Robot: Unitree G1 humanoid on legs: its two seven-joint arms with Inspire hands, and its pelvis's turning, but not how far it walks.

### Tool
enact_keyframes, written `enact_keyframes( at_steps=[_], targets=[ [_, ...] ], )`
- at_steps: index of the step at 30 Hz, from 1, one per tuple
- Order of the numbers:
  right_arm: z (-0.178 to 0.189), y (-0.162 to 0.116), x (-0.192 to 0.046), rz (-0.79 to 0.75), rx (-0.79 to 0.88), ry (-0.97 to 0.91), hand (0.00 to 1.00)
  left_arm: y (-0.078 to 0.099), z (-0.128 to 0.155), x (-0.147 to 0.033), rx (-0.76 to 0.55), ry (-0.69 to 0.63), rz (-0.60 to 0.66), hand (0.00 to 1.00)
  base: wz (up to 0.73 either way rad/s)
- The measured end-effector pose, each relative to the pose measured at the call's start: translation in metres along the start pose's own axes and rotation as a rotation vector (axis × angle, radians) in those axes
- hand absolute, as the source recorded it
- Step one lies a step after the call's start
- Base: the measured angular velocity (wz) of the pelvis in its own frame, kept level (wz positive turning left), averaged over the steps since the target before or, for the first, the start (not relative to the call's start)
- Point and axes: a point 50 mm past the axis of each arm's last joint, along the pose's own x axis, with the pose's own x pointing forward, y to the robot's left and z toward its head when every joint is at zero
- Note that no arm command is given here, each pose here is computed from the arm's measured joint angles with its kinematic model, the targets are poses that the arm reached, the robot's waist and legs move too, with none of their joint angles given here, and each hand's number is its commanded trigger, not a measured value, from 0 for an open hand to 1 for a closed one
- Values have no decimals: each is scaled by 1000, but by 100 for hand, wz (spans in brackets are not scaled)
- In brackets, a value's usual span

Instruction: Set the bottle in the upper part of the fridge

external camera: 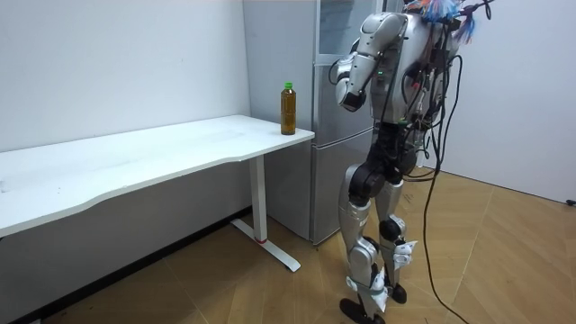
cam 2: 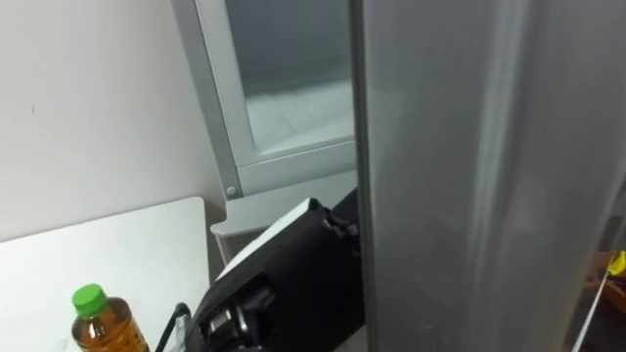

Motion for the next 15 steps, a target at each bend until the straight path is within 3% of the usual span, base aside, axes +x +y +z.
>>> enact_keyframes(
  at_steps=[15],
  targets=[
    [2, -2, 0, -42, 5, -19, 0, 1, 0, 0, 4, -9, 8, 0, 0]
  ],
)
